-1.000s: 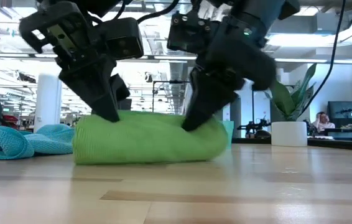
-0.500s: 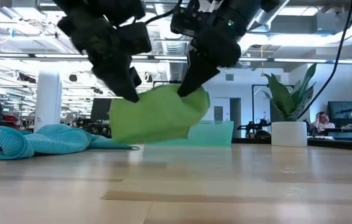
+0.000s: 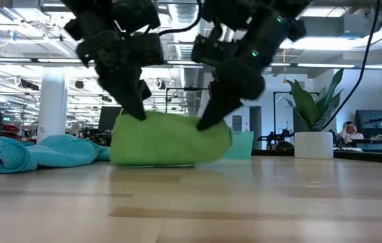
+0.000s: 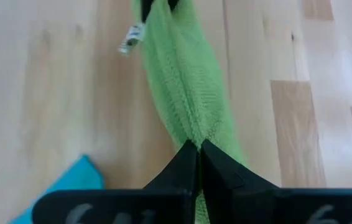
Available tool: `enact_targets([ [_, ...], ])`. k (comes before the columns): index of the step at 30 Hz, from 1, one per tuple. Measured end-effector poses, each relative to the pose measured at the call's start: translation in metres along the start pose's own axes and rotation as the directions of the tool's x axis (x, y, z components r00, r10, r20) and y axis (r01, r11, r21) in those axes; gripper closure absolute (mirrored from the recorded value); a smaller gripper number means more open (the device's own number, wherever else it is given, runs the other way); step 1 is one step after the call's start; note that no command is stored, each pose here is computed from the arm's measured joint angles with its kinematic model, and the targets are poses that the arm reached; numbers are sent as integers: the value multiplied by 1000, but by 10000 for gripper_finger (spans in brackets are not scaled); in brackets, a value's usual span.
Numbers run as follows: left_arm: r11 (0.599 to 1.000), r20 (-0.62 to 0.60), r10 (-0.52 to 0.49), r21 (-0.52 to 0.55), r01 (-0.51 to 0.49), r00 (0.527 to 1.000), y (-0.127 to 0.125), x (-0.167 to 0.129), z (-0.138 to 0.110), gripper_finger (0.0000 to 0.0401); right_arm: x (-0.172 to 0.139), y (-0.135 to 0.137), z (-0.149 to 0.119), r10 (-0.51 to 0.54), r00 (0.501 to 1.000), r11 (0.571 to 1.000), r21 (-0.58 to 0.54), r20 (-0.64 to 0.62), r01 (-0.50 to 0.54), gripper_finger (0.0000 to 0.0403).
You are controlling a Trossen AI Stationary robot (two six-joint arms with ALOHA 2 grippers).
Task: Roll microfiber towels into tight, uniform cylinder then place into a basket
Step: Put the rolled green microfiber cloth into the green bin
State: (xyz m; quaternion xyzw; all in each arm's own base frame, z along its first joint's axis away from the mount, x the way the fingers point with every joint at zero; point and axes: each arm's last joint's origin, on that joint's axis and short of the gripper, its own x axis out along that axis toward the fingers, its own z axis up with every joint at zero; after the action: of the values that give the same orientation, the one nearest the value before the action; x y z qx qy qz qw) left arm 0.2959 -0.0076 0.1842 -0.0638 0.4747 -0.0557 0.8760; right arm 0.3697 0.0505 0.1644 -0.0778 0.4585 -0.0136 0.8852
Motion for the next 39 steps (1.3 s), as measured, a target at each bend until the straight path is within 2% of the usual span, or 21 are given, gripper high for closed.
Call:
enact_targets([
  [5, 999, -20, -18, -28, 17, 1000, -17, 12, -4, 401, 0, 17, -3, 28, 999, 999, 22, 24, -29, 382],
  [8, 999, -38, -39, -40, 37, 999, -26, 23, -7, 401, 12, 26, -6, 38, 999, 999, 8, 27, -38, 382],
  [15, 997, -88, -32, -74, 26, 996, -40, 49, -15, 401, 26, 33, -12, 44, 999, 997, 65, -6, -44, 381],
  [18, 996, -94, 6, -93, -15, 996, -40, 49, -17, 401, 27, 33, -13, 44, 999, 996, 81, -8, -43, 382],
  [21, 990, -104, 57, -122, -70, 993, -39, 46, -19, 401, 29, 26, -12, 54, 998, 987, 154, -14, -51, 379],
  [24, 988, -105, 65, -134, -79, 992, -38, 46, -19, 401, 30, 20, -12, 75, 997, 975, 211, -20, -69, 376],
  [32, 987, -107, 75, -133, -89, 991, -38, 46, -19, 400, 30, 20, -12, 76, 997, 965, 252, -21, -68, 379],
  [35, 987, -109, 75, -133, -90, 991, -38, 46, -19, 380, 30, 20, -12, 79, 997, 962, 266, -22, -70, 375],
  [39, 986, -111, 90, -130, -105, 990, -37, 46, -20, 329, 30, 20, -13, 85, 996, 961, 267, -25, -75, 380],
])
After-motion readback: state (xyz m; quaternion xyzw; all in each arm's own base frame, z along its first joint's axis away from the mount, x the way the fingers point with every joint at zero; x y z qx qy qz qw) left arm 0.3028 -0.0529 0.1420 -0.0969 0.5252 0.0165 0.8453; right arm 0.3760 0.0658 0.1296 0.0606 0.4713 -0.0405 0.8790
